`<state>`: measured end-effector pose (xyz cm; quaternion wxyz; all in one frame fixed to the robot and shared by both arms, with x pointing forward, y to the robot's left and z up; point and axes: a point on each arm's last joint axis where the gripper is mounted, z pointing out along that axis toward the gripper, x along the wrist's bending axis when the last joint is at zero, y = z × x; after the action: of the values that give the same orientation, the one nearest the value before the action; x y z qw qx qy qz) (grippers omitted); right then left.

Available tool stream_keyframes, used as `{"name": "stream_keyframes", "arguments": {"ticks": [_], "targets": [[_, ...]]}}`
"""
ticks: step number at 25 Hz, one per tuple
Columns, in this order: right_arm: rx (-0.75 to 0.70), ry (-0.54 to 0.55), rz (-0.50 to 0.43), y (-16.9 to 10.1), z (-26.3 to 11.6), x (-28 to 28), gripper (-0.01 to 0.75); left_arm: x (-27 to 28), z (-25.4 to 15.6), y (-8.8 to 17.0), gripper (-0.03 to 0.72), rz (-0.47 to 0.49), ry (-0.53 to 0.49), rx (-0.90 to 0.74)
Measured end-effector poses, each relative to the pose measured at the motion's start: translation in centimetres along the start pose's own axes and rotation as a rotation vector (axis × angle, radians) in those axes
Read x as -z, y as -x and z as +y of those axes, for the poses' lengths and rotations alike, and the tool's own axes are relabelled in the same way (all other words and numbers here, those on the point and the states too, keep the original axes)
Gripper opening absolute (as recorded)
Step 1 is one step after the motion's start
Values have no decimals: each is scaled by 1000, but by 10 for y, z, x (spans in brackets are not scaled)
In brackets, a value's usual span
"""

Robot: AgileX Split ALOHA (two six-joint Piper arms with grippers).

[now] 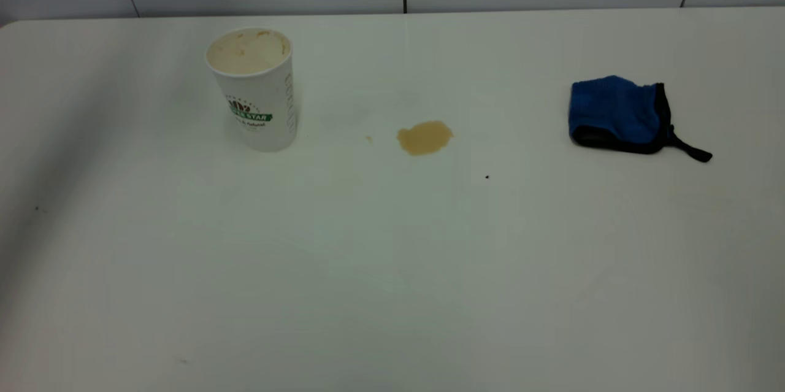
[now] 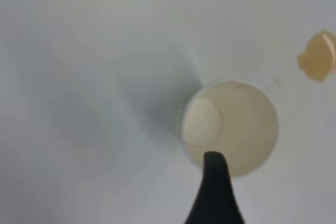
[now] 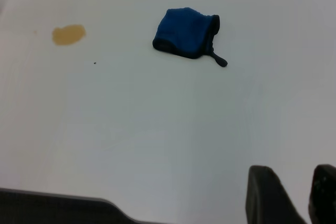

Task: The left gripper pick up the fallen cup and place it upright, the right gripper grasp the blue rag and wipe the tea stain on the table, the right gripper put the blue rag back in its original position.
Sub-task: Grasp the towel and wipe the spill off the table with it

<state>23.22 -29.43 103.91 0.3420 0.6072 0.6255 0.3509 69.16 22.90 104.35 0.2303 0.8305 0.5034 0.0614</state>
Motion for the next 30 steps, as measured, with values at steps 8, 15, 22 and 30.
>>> {"name": "stream_keyframes", "arguments": {"ticks": [8,15,22,30], "targets": [[0,0,0,0,0,0,238,126,-14,37,480,96,43,-76],[0,0,0,0,0,0,238,182,-35,58,421,156,139,39],[0,0,0,0,0,0,238,174,-112,65,403,271,-42,208],[0,0,0,0,0,0,238,149,-241,97,402,254,-238,232]]}}
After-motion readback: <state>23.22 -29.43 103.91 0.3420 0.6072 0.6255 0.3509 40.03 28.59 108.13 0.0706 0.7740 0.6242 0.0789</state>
